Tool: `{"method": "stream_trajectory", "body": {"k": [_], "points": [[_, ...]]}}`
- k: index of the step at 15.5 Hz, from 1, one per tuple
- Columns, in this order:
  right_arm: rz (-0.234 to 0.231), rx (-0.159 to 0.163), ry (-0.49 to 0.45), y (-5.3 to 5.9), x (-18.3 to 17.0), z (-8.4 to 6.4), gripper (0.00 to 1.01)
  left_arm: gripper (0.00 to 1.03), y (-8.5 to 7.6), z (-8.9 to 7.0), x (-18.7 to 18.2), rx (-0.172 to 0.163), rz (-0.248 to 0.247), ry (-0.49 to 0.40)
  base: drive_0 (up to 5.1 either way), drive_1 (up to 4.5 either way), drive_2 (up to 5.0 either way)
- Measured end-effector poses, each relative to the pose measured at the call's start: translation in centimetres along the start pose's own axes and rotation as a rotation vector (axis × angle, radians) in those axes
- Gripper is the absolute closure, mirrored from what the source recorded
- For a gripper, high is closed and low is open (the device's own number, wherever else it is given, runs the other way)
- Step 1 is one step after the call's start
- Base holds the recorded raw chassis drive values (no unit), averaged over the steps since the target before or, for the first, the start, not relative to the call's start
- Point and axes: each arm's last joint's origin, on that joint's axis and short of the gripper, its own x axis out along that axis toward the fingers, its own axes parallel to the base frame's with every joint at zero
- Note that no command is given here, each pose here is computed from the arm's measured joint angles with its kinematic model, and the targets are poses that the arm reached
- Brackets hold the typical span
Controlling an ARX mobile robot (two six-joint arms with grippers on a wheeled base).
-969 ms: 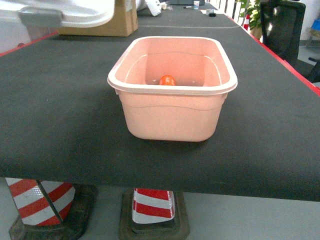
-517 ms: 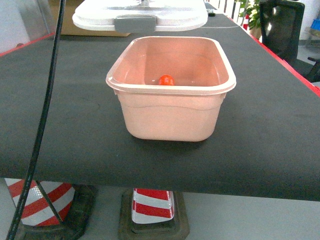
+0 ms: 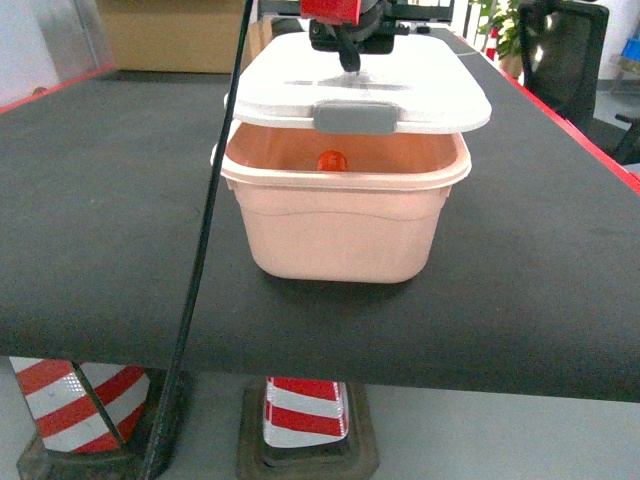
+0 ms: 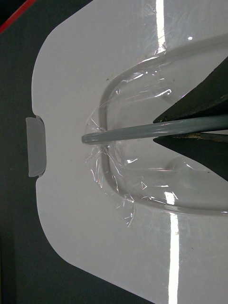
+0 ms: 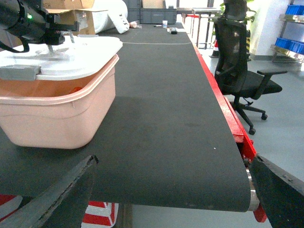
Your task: Pick capacitor and pack into box
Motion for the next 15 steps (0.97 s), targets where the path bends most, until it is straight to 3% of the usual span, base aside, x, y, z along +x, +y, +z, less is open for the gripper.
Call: {"method": "stream_trajectory", "body": {"k": [4, 7, 15], "points": [[0.000, 0.000, 0.000, 0.0, 0.0, 0.0, 0.03, 1.01, 0.0, -1.0, 0.5, -0.013, 0.023, 0.013, 0.0, 0.00, 0.0], [0.000, 0.000, 0.000, 0.0, 0.0, 0.0, 0.03, 1.01, -0.1, -3.0, 1.0, -0.003, 0.024, 0.045, 0.0, 0.00, 0.0], [0.000, 0.000, 0.000, 0.0, 0.0, 0.0, 0.03, 1.01, 0.2, -3.3, 0.5, -0.028, -0.004, 0.037, 0.0, 0.00, 0.0]]}}
